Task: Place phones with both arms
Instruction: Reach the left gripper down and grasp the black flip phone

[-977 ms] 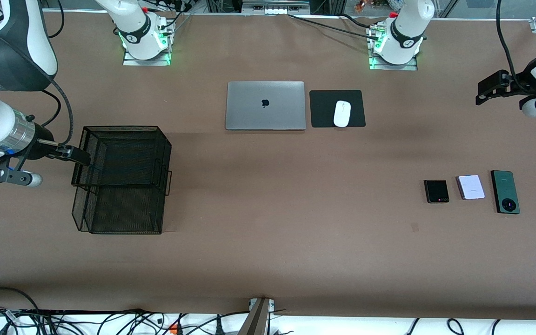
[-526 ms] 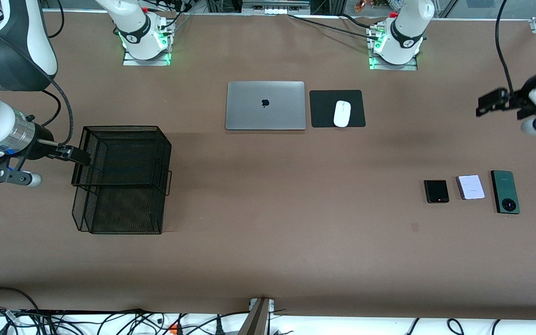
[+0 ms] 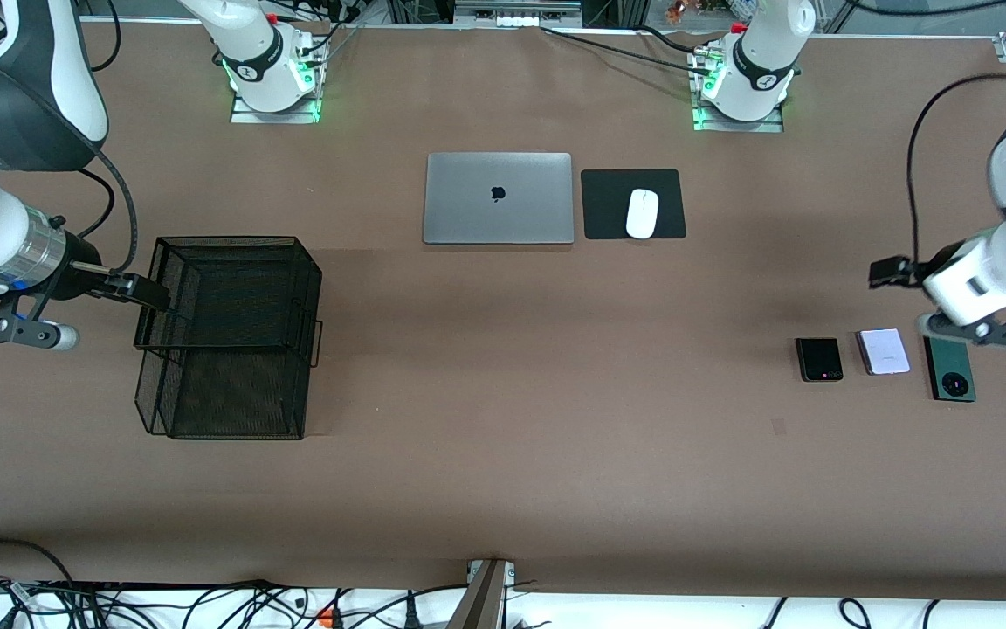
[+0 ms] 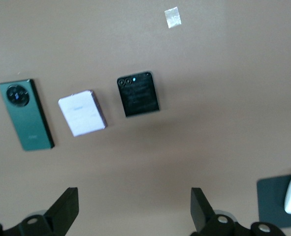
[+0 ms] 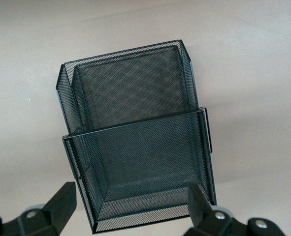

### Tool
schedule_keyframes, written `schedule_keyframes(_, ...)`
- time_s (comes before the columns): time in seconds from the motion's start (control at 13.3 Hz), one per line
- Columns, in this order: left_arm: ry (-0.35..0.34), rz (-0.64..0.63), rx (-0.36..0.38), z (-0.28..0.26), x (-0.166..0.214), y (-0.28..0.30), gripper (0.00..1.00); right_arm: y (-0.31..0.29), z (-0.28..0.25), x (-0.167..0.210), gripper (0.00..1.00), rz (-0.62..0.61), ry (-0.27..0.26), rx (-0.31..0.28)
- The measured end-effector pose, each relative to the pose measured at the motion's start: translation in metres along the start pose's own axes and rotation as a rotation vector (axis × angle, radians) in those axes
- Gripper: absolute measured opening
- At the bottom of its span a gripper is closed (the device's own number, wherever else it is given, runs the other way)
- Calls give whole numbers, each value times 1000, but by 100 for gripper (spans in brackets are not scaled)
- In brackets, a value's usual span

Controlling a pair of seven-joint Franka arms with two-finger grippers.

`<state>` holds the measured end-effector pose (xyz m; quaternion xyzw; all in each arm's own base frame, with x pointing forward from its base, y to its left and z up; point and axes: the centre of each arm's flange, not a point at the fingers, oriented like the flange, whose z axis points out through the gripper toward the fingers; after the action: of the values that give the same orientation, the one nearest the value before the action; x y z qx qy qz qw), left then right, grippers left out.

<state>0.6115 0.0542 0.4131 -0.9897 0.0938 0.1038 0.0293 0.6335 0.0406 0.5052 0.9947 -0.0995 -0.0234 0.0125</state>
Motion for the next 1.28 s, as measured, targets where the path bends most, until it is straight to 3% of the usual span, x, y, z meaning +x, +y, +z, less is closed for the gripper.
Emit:
schedule_keyframes(0.3,101,-13,13,71,21,-4,100,0,0,0,100,0,0,0)
schedule_keyframes(0.6,176,-132,2,153,23,-7,100,0,0,0,100,1,0,0)
schedule_keyframes(1.28,269,-247,-17,231,14,-13,100,0,0,0,100,1,0,0)
